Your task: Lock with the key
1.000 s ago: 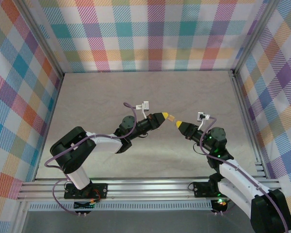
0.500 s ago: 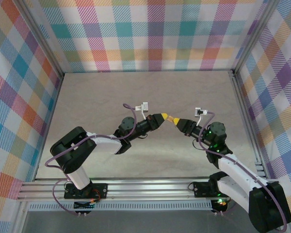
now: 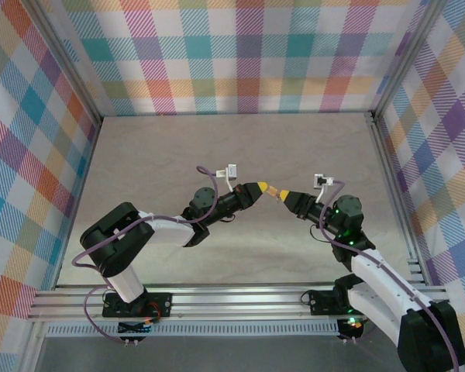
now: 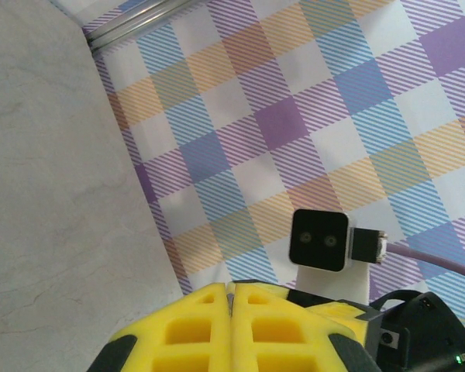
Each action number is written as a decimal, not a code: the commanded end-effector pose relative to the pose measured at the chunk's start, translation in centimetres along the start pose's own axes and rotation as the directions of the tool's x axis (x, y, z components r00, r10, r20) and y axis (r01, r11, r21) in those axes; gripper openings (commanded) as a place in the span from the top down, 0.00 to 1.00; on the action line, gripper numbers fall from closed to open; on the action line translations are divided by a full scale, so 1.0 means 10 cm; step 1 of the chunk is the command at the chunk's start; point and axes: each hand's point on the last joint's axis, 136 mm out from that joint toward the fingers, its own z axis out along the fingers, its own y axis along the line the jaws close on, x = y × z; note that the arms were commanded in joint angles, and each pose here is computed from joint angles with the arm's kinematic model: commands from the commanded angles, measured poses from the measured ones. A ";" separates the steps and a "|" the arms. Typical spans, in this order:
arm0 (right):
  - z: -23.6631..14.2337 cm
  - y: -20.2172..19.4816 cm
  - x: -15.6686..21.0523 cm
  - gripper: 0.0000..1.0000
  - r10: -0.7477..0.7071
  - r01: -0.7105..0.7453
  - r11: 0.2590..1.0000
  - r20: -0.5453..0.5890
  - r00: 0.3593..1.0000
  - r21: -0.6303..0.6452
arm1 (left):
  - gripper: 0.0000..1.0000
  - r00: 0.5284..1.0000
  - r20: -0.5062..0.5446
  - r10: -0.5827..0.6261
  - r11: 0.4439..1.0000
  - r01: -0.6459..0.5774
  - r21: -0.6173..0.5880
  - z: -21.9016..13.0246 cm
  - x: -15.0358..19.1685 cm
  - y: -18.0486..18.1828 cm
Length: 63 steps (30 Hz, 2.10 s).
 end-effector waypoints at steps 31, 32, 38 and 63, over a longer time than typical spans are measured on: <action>0.11 0.23 -0.07 0.80 -0.045 0.043 0.987 -0.007 0.999 -0.156 | 1.00 1.000 0.019 -0.020 0.992 0.018 0.123 -0.02 -0.03 -0.29; 0.11 0.23 -0.07 0.81 -0.046 0.044 0.987 -0.008 0.999 -0.157 | 1.00 1.000 0.020 -0.020 0.992 0.017 0.124 -0.02 -0.03 -0.29; 0.10 0.25 -0.07 0.86 -0.053 0.051 0.985 -0.008 0.999 -0.165 | 1.00 1.000 0.022 -0.022 0.992 0.019 0.126 -0.02 -0.03 -0.29; 0.02 0.21 0.00 1.00 -0.053 0.052 0.988 -0.003 0.999 -0.144 | 1.00 0.996 0.088 0.007 0.990 -0.019 0.138 -0.08 -0.16 -0.39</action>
